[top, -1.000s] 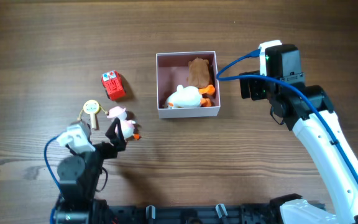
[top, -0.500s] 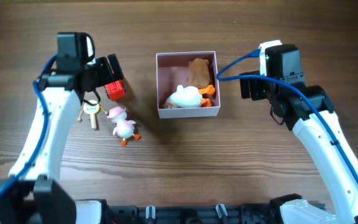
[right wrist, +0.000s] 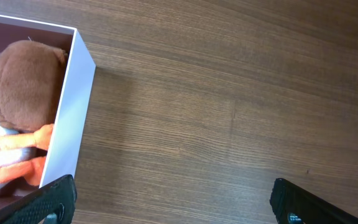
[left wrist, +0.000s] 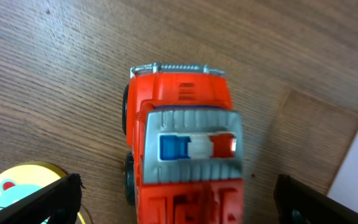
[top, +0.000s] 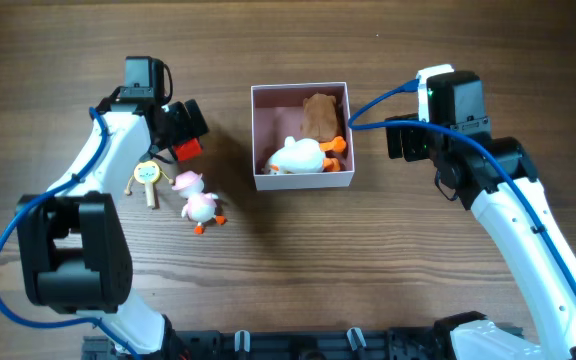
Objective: Pack container
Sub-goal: 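Move the left gripper over the red fire truck and grasp it, then carry the fire truck with the left gripper into the box, release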
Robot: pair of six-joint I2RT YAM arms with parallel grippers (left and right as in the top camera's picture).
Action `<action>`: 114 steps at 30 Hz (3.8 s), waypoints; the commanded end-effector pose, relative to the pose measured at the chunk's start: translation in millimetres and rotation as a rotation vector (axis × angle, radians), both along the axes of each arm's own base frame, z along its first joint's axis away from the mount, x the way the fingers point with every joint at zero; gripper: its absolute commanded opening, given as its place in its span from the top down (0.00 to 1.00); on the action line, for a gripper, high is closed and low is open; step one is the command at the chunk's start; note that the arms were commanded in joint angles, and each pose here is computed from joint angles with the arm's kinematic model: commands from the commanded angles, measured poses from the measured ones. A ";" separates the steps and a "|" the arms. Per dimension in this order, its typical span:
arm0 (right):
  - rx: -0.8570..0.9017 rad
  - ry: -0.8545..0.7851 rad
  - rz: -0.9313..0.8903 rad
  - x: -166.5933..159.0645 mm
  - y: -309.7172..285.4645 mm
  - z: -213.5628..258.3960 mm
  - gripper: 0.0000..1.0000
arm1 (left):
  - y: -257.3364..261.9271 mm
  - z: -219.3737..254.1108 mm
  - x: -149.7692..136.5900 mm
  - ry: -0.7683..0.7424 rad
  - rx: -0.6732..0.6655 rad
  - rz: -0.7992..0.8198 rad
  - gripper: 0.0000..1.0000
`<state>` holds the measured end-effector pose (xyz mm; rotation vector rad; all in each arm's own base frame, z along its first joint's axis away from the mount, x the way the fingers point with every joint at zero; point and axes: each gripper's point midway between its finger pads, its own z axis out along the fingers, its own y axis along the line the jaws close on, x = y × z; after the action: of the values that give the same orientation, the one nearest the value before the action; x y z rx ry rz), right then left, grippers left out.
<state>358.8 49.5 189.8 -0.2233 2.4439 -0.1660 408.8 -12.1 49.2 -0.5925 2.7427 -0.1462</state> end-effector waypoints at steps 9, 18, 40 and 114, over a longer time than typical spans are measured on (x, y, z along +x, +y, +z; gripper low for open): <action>0.005 -0.024 -0.028 2.1 -2.9 7.5 0.01 | 0.8 -26.9 0.8 0.060 0.012 0.019 0.10; 0.005 -0.024 -0.028 2.1 -2.9 7.5 0.00 | 0.8 -26.8 1.0 0.059 0.012 0.018 0.60; 0.005 -0.023 -0.028 2.1 -2.9 7.4 0.00 | 8.4 -0.3 8.5 -0.006 0.059 0.015 0.57; 0.005 -0.024 -0.026 2.1 -2.5 7.4 0.00 | -179.4 40.5 -0.7 -0.252 0.166 -0.374 0.36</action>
<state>358.8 49.5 189.8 -0.2233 2.4439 -0.1660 404.2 -192.3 88.1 -0.0022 2.5714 -0.0945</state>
